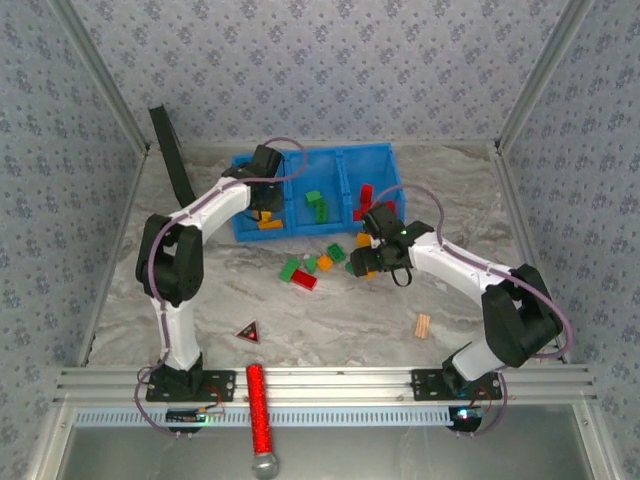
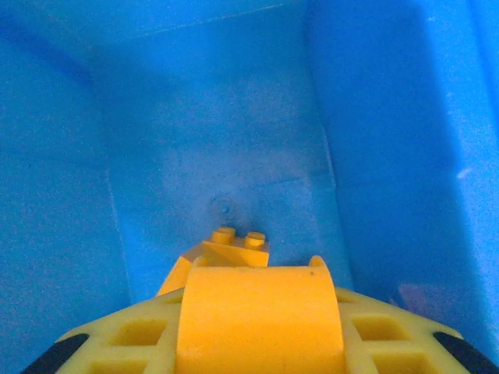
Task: Sort the legos into containers by color
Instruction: Pick up the lego from the middle-left of the table, then pick up the lego from the center of the table, then place the lego in the container.
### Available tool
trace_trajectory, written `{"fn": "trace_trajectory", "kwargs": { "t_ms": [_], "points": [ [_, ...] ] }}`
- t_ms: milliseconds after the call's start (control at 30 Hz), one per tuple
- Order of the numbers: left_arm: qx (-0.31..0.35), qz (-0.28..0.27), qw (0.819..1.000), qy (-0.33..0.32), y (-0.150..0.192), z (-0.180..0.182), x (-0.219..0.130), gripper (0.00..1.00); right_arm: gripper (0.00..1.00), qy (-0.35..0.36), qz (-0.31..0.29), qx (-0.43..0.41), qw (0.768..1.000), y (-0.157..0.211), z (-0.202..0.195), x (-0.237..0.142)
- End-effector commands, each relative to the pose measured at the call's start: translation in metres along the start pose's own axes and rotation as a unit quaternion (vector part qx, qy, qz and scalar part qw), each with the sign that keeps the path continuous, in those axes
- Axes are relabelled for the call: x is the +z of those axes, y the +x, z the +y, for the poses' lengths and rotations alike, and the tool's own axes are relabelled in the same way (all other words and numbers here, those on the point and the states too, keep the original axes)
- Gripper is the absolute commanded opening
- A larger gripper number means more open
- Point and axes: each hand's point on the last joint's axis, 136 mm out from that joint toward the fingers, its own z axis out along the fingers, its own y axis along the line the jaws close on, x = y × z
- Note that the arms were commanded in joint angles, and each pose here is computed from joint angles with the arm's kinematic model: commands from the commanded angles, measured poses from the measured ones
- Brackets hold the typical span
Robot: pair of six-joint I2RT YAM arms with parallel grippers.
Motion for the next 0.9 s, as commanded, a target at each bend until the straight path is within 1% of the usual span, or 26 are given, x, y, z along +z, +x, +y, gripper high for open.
{"fn": "trace_trajectory", "kwargs": {
  "t_ms": [0, 233, 400, 633, 867],
  "points": [
    [0.004, -0.005, 1.000, 0.008, -0.011, -0.003, 0.000, 0.30, 0.86, -0.015, -0.005, 0.014, 1.000, -0.001, 0.003, 0.003],
    [0.005, 0.003, 1.000, 0.008, -0.007, -0.003, 0.002, 0.40, 0.81, -0.018, 0.012, 0.013, 1.000, 0.006, 0.004, 0.023],
    [0.007, 0.003, 1.000, 0.007, -0.007, -0.002, -0.001, 0.42, 0.76, -0.015, 0.018, 0.013, 1.000, 0.007, 0.004, 0.036],
    [0.004, 0.002, 1.000, 0.010, -0.005, -0.001, -0.005, 0.56, 0.71, -0.001, 0.032, 0.000, 1.000, 0.011, 0.000, 0.048],
    [-0.002, -0.013, 1.000, 0.015, -0.011, 0.000, -0.021, 0.63, 0.64, 0.001, 0.038, -0.008, 0.999, 0.015, -0.001, 0.058]
  ]
}}
